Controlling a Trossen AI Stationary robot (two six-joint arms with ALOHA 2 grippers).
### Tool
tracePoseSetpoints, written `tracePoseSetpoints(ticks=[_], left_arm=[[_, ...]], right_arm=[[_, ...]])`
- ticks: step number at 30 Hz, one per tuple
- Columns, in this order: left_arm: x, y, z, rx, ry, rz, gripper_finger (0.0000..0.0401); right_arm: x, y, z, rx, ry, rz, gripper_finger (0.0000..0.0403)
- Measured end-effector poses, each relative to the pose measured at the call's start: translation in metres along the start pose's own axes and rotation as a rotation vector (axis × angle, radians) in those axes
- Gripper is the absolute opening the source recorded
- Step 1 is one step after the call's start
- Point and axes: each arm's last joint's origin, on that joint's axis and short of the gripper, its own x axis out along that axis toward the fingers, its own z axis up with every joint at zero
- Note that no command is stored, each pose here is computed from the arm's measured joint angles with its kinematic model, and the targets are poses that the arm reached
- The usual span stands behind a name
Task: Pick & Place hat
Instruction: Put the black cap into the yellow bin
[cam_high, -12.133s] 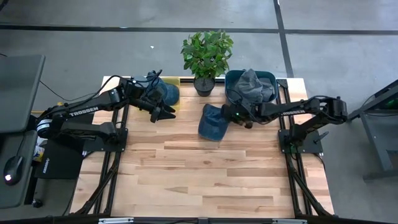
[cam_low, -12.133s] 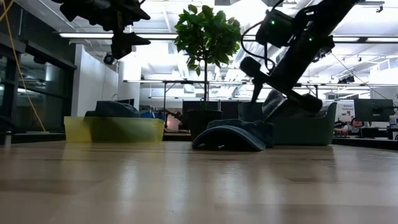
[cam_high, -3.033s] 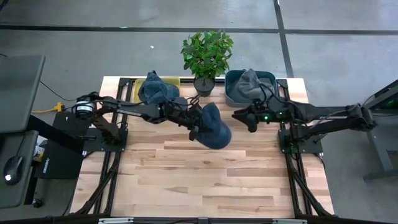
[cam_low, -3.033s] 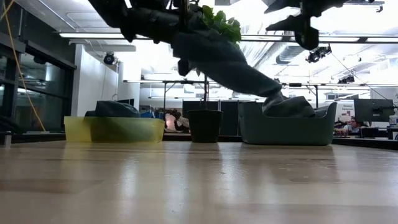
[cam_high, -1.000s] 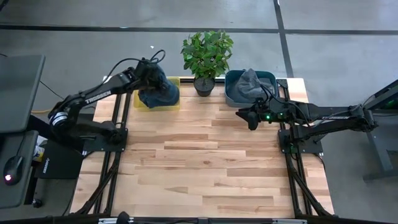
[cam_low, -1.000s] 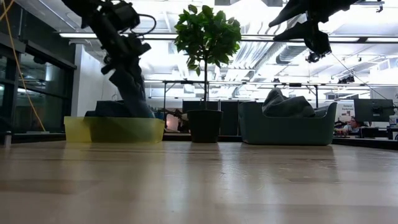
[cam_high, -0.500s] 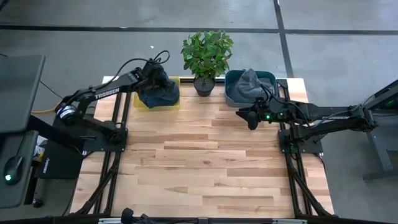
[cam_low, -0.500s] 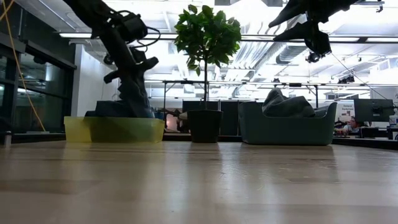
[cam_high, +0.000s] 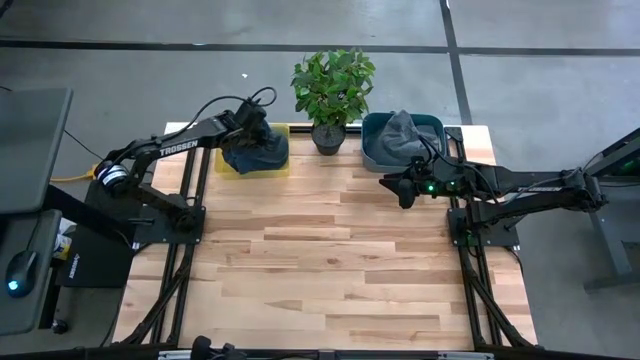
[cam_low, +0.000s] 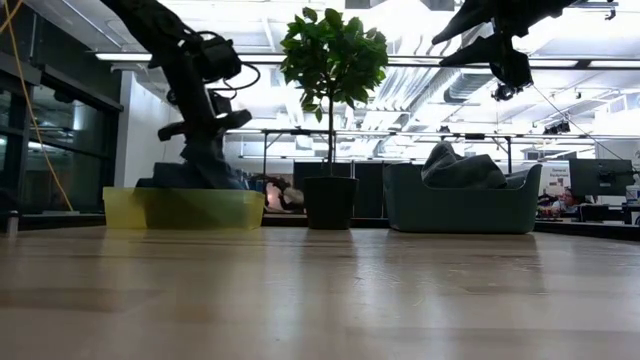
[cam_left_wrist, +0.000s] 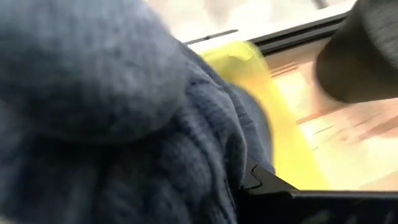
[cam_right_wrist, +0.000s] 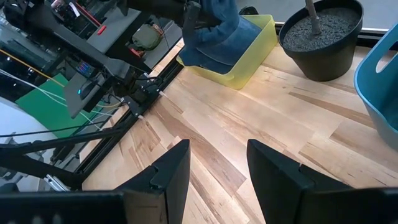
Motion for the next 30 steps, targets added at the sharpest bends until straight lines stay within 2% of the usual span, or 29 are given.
tracePoseSetpoints(ticks=[12, 20, 30], left_arm=[[0.001, 0.005, -0.01, 0.008, 0.079, 0.065, 0.0], [0.017, 0.012, -0.033, -0.017, 0.137, 0.092, 0.0], [0.025, 0.015, -0.045, -0.021, 0.13, 0.089, 0.0]], right_arm=[[0.0, 0.0, 0.0, 0.0, -0.01, -0.009, 0.0153], [0.0, 0.0, 0.0, 0.0, -0.01, -0.012, 0.0153], [0.0, -0.001, 0.0, -0.001, -0.015, -0.016, 0.0154]])
